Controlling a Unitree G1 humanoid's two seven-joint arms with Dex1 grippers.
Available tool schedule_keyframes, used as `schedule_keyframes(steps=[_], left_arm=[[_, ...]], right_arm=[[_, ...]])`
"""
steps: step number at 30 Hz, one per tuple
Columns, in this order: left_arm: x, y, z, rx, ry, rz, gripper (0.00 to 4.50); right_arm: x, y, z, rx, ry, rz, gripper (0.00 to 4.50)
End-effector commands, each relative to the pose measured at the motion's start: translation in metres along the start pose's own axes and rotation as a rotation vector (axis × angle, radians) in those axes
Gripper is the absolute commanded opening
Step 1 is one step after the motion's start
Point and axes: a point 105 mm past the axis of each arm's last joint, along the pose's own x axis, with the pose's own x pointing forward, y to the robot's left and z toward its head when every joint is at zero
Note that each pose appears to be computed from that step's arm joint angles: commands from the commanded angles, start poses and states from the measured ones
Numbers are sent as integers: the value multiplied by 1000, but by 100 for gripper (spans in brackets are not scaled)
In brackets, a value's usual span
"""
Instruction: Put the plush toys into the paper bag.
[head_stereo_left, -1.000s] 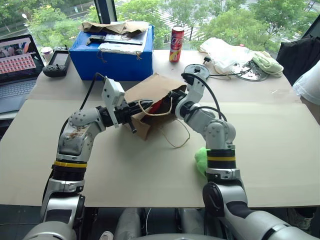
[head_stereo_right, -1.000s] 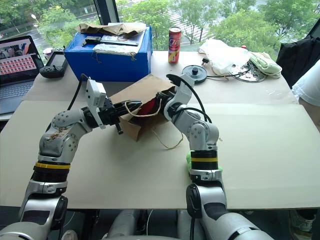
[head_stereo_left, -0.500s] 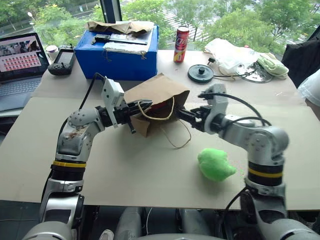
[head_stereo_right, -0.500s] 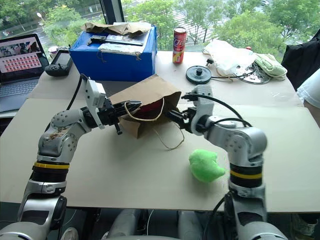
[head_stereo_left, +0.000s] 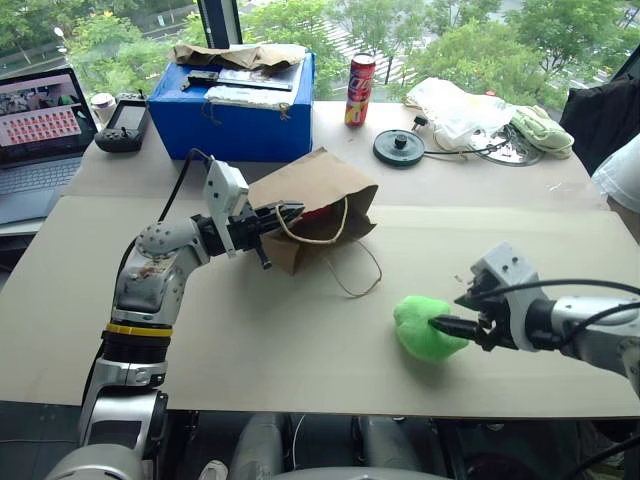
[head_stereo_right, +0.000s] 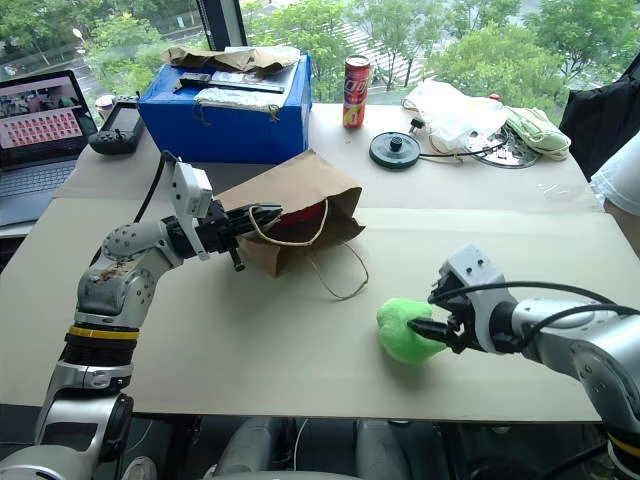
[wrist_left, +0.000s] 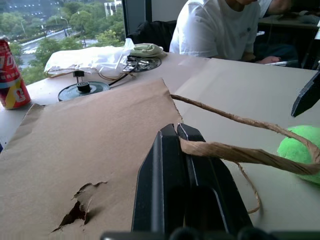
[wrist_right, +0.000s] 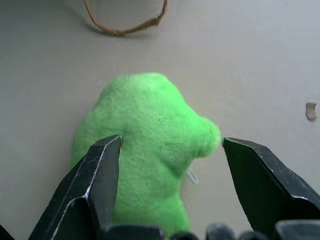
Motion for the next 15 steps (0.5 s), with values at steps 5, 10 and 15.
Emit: schedule_keyframes(steps=[5, 10, 15], left_arm=[[1, 1, 11, 39, -24, -5, 0], [0, 2, 12, 43, -23, -3, 0], [0, 4, 13, 47, -23, 2, 0]], right_arm=[[16, 4, -7, -45, 3, -28, 358], [23, 9, 0, -45, -48, -17, 262], [25, 16, 8, -48, -92, 17, 97]])
